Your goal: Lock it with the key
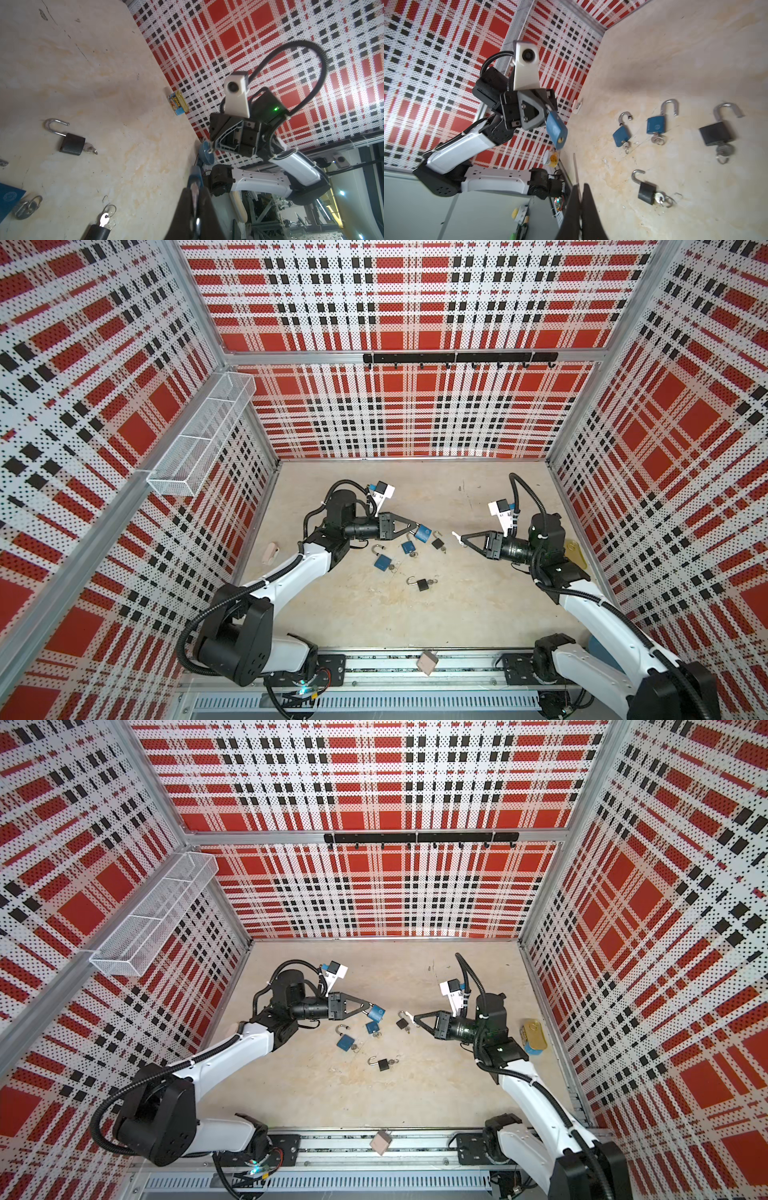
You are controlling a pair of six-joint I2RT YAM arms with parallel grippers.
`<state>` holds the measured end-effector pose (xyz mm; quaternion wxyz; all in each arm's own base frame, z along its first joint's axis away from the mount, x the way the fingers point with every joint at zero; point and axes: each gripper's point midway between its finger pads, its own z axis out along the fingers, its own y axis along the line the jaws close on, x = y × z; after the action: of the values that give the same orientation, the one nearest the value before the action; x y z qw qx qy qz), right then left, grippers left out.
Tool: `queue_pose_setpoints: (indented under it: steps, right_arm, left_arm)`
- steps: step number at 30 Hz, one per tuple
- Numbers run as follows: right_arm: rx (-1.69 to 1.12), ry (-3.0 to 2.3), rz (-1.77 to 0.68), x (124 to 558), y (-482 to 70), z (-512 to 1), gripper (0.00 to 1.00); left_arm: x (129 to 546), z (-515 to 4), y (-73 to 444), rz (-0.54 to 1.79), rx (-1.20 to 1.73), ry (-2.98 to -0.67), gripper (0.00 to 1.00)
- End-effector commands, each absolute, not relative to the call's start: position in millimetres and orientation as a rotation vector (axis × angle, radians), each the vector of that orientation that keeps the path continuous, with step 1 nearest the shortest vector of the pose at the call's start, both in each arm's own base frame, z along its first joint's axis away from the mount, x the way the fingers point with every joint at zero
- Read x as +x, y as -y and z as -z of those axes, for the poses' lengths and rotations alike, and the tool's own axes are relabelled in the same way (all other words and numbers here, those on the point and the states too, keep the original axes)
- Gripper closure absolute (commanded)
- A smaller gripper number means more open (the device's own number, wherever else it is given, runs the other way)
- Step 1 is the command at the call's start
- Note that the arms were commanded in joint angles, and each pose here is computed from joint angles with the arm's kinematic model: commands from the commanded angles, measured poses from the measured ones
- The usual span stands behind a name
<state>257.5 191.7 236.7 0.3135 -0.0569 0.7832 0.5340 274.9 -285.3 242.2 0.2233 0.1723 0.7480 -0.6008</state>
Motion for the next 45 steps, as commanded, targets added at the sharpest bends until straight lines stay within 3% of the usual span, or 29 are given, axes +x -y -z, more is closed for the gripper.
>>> queue_pose_setpoints:
  steps: [1,10,20,30,45]
  right_arm:
    - [-0.026,-2.182,-1.18,264,-160,-220,1.0]
    - [0.113,-2.29,-1.019,249,-124,-190,1.0]
    - [0.199,-2.346,-0.896,235,-103,-176,1.0]
    - [0.345,-2.34,-0.952,240,-81,-167,1.0]
    - [0.328,-2.323,-0.962,245,-82,-166,1.0]
  left_arm:
    - [254,-229,303,1.542,0.64,-2.137,1.0]
    - [227,-176,368,1.507,0.847,-2.28,1.0]
    - [236,-126,436,1.446,1.023,-2.365,1.0]
    - [237,-92,471,1.367,1.119,-2.444,1.0]
    - [238,-56,490,1.36,1.117,-2.515,1.0]
